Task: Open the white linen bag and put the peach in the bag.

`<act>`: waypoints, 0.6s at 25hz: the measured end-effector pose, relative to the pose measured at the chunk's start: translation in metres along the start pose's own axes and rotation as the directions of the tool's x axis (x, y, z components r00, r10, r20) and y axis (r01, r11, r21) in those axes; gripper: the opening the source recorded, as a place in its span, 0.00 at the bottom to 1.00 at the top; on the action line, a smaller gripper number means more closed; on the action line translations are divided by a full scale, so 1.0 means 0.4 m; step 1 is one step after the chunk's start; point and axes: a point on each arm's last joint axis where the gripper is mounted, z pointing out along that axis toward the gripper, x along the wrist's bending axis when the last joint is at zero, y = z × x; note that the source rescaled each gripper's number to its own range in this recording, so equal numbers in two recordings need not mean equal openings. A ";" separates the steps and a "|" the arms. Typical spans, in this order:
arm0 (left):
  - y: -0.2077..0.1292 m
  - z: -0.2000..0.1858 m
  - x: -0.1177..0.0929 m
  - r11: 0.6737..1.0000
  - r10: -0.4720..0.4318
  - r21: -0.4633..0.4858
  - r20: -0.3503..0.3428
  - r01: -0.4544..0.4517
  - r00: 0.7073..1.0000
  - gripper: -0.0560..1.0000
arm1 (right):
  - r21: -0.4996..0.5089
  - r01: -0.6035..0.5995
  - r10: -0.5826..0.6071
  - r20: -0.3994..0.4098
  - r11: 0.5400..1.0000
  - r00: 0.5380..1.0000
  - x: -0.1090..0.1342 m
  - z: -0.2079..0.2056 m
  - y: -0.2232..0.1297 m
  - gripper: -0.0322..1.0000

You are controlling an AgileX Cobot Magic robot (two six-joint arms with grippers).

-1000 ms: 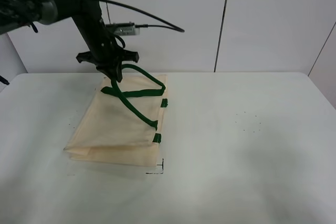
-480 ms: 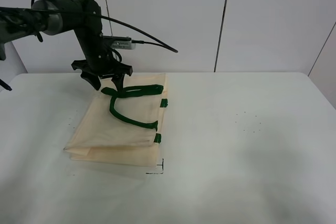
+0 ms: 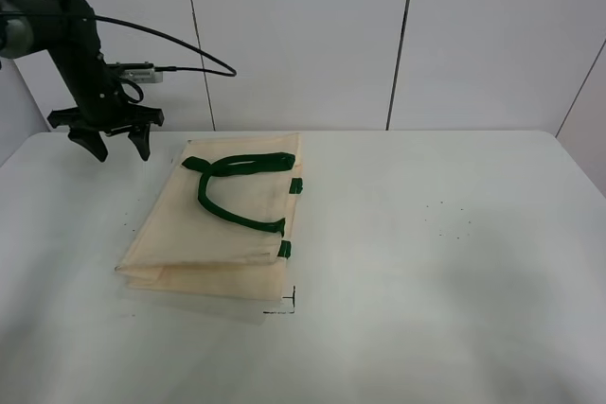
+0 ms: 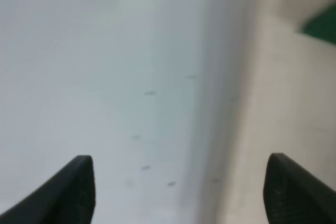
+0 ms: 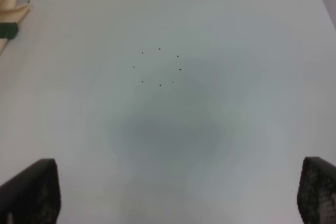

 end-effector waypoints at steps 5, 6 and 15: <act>-0.010 -0.028 0.005 1.000 -0.003 0.010 0.000 0.003 1.000 1.00 | 0.000 0.000 0.000 0.000 1.000 1.000 0.000 0.000 0.000 1.00; -0.013 -0.050 0.007 1.000 -0.005 -0.007 0.002 0.005 1.000 1.00 | 0.000 0.000 0.000 0.000 1.000 1.000 0.000 0.000 0.000 1.00; -0.196 -0.320 0.015 0.989 0.016 -0.149 0.018 -0.013 1.000 1.00 | 0.000 0.000 0.000 0.000 1.000 1.000 0.000 0.000 0.000 1.00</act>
